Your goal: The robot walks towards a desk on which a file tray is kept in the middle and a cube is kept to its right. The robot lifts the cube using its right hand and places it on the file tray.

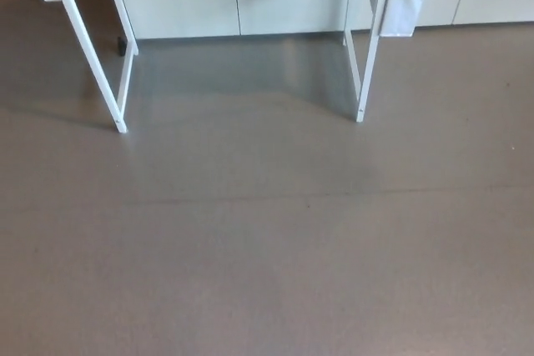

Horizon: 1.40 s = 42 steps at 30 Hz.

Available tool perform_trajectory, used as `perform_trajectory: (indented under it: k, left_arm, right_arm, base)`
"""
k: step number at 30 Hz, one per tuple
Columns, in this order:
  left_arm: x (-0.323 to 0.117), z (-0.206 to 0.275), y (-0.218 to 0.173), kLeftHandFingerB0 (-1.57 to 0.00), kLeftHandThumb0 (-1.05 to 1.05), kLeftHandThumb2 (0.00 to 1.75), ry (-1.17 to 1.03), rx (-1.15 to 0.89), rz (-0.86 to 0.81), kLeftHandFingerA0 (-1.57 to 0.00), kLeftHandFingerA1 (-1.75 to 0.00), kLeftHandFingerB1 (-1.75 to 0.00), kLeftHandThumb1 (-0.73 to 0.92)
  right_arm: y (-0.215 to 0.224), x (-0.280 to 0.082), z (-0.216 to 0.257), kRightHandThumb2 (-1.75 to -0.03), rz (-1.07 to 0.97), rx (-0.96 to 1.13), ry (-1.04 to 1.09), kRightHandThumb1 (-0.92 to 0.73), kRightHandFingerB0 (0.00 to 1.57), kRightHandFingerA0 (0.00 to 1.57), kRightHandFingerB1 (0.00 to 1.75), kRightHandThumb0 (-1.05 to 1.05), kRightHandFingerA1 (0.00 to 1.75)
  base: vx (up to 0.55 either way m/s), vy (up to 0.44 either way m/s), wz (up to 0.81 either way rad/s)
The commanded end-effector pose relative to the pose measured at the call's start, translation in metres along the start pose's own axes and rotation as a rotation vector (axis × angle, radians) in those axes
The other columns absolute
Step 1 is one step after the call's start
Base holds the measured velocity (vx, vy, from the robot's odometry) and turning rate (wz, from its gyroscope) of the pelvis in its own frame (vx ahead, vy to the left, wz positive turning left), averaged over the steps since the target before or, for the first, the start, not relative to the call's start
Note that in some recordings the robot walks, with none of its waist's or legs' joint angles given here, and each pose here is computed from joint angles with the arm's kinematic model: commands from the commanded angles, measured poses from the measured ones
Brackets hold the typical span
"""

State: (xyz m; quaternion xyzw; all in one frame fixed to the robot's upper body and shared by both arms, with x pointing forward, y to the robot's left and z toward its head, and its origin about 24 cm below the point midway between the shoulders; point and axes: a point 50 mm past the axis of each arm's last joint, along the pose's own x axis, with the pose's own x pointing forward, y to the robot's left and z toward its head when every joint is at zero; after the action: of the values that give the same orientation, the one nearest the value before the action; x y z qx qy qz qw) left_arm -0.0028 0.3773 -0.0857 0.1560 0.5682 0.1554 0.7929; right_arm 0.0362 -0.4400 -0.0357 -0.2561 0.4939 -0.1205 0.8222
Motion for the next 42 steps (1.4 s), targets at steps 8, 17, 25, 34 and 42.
perform_trajectory:
  k: [8,17,25,34,42]
  left_arm:
    - [0.000,0.008,0.006,-0.19,-0.69,0.66,0.000,-0.024,0.030,-0.27,-0.47,-0.38,0.91]
    - [-0.001,0.015,0.005,-0.08,-0.69,1.00,-0.035,-0.012,0.015,-0.18,-0.52,-0.44,0.75]
    - [-0.005,0.013,0.006,-0.01,-0.34,1.16,-0.056,-0.023,-0.010,-0.02,-0.50,-0.50,0.63]
    - [-0.006,0.011,0.006,-0.11,-0.70,0.68,-0.063,-0.050,-0.009,-0.13,-0.42,-0.25,0.92]
    - [-0.005,0.012,0.006,-0.07,-0.69,0.73,-0.071,-0.021,-0.017,-0.13,-0.44,-0.24,0.92]
  right_arm:
    - [-0.001,-0.001,-0.001,-0.78,-0.006,-0.005,0.002,-0.50,0.07,0.29,0.33,-0.55,0.50]
    - [0.000,-0.002,0.000,-0.77,0.007,0.004,-0.024,-0.50,0.07,0.28,0.34,-0.55,0.50]
    - [0.004,-0.001,-0.005,-0.59,-0.001,0.053,0.001,-0.63,0.13,0.39,0.26,-0.41,0.47]
    - [0.001,-0.006,-0.007,-0.59,0.041,-0.005,-0.012,-0.64,0.07,0.28,0.25,-0.47,0.41]
    - [0.001,-0.007,-0.007,-0.58,0.050,0.017,-0.016,-0.62,0.07,0.32,0.25,-0.48,0.41]
  base:
    - [0.15,0.126,-0.06]
    - [0.08,0.052,0.06]
    - [0.05,-0.122,0.01]
    - [0.01,0.163,-0.10]
    - [0.02,0.198,-0.06]
